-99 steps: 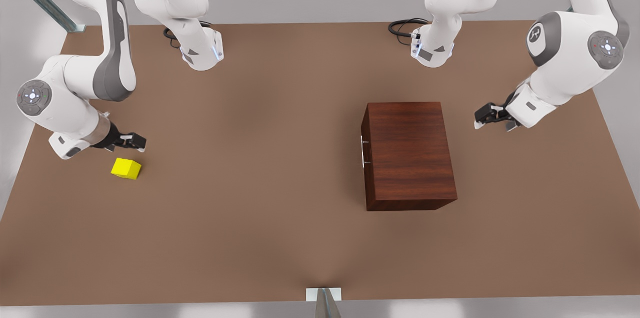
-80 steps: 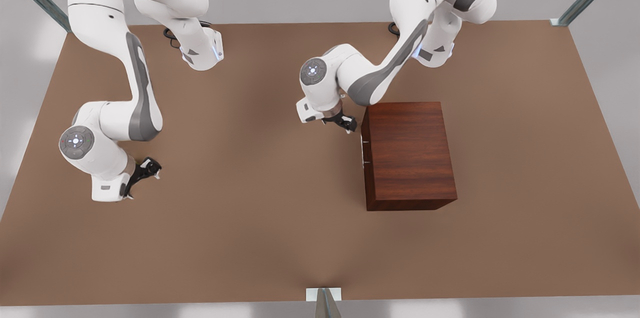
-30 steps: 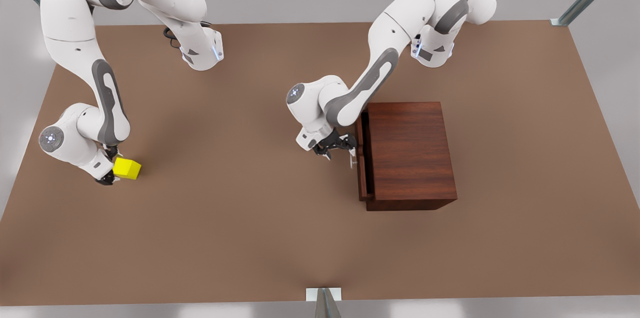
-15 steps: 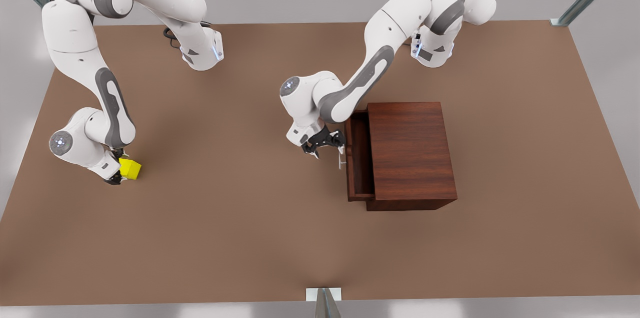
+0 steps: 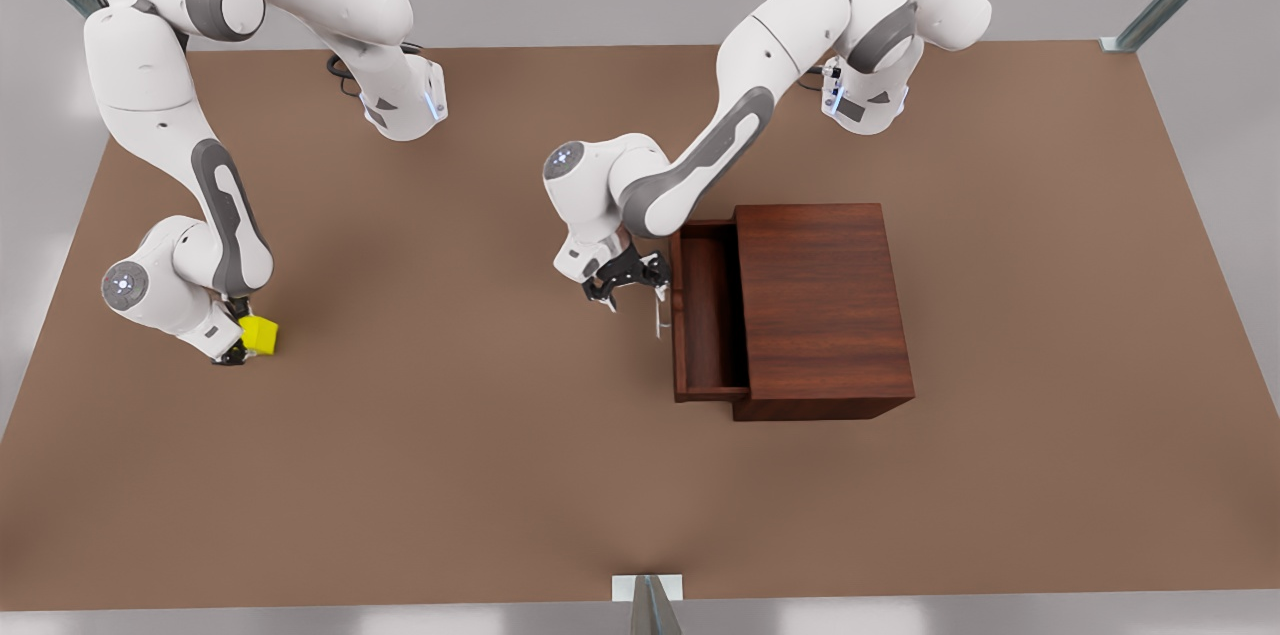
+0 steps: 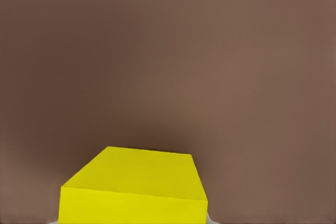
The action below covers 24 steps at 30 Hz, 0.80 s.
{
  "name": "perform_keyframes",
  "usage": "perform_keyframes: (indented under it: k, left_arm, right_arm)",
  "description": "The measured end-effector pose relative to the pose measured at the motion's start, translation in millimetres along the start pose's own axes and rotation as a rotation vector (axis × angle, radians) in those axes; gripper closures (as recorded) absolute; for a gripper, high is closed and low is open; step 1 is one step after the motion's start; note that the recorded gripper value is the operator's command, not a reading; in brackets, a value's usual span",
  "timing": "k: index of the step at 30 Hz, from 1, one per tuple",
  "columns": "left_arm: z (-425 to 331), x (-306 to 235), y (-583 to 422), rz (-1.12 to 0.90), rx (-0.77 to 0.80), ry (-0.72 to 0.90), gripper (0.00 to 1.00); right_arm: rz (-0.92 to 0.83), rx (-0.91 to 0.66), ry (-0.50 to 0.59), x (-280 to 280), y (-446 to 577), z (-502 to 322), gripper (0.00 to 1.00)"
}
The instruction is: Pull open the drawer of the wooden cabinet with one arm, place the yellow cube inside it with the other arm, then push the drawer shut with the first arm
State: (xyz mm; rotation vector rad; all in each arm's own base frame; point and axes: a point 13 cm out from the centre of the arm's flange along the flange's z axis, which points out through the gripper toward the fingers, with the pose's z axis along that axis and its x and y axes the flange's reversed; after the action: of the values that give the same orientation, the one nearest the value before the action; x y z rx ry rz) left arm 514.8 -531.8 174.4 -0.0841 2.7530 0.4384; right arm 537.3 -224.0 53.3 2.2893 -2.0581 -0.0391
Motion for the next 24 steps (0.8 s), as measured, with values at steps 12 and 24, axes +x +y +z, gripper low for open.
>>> perform_keyframes:
  k: [12,24]
  left_arm:
    - [-5,3,-16,-0.050,0.012,-0.026,0.00]
    - [-19,3,-25,-0.105,0.030,-0.039,0.00]
  right_arm:
    - [-0.054,0.018,0.019,-15,-44,-117,0.32]
    - [-0.096,-0.044,-0.018,-62,-47,-160,0.32]
